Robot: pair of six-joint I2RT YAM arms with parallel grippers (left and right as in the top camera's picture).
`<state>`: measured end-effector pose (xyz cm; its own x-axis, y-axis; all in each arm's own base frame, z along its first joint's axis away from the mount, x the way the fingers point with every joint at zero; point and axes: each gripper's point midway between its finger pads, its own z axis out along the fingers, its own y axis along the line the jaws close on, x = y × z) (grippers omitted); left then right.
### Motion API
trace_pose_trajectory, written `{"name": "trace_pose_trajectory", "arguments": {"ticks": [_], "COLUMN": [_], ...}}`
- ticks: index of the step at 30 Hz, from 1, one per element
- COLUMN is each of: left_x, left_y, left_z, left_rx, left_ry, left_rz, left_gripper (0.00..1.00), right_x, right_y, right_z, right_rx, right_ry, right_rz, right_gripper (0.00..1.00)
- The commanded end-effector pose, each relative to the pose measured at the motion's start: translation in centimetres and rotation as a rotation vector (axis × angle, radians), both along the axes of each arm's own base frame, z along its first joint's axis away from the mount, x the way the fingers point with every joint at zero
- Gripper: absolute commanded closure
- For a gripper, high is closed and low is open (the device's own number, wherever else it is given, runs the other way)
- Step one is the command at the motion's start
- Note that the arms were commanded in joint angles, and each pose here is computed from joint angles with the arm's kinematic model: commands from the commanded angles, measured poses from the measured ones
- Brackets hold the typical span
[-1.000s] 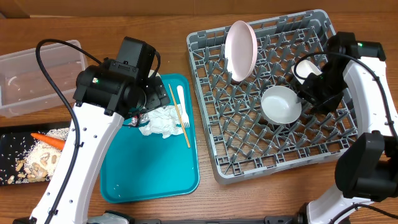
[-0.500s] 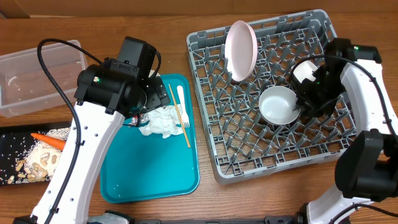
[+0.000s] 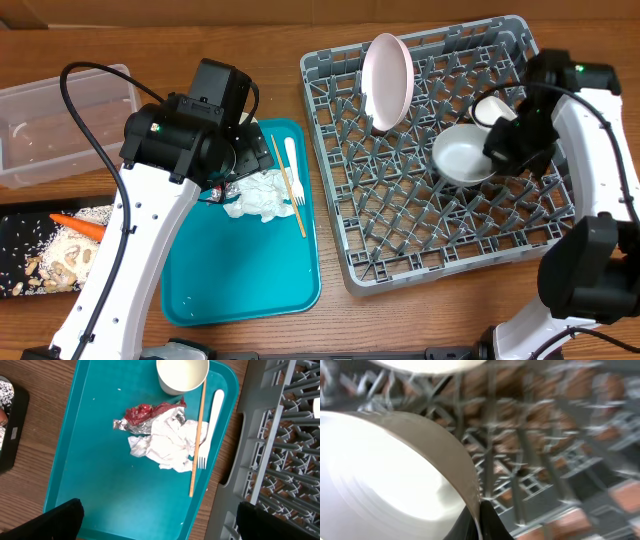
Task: Sort waste into correct bins and load items into the dishwasher rack
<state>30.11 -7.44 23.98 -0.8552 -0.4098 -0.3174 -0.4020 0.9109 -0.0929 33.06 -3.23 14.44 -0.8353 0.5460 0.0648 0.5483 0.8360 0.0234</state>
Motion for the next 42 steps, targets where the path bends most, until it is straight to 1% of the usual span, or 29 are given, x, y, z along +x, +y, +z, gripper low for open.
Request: {"name": "trace_pose_trajectory", "arguments": {"ticks": [1, 5, 8, 10, 14, 19, 23, 31, 38, 42], "left_x": [0.3, 0.4, 0.5, 0.5, 0.5, 0.3, 0.3, 0.2, 0.3, 0.2], "left_y": [0.4, 0.3, 0.3, 0.3, 0.3, 0.4, 0.4, 0.4, 0.4, 0.4], "left_z": [-0.2, -0.2, -0.1, -0.1, -0.1, -0.2, -0.2, -0.2, -0.2, -0.2], "left_rx": [0.015, 0.013, 0.012, 0.013, 0.013, 0.016, 0.016, 0.016, 0.016, 0.016], "left_ry": [0.002, -0.004, -0.007, -0.007, -0.006, 0.004, 0.004, 0.005, 0.004, 0.005], "left_rz": [0.007, 0.007, 0.007, 0.007, 0.006, 0.006, 0.006, 0.006, 0.006, 0.006], "left_gripper": [0.00, 0.00, 0.00, 0.00, 0.00, 0.00, 0.00, 0.00, 0.00, 0.00], "right_x": [0.6, 0.5, 0.4, 0.3, 0.5, 1.0, 0.7, -0.1, -0.7, -0.7], "right_y": [-3.9, -6.2, -6.0, -5.4, -2.6, 0.4, 0.7, -0.4, -0.7, -0.9], "right_z": [3.9, 5.4, 6.2, 7.2, 9.0, 9.6, 9.2, 9.1, 6.7, 6.6], "right_rx": [-0.235, -0.450, -0.564, -0.670, -0.814, -0.927, -0.988, -1.076, -1.104, -1.124], "right_ry": [-0.103, -0.141, -0.162, -0.194, -0.281, -0.378, -0.404, -0.442, -0.418, -0.420], "right_rz": [-0.143, -0.259, -0.283, -0.297, -0.250, -0.159, -0.156, -0.225, -0.211, -0.199], "right_gripper": [0.96, 0.96, 0.96, 0.96, 0.96, 0.96, 0.96, 0.96, 0.96, 0.96]}}
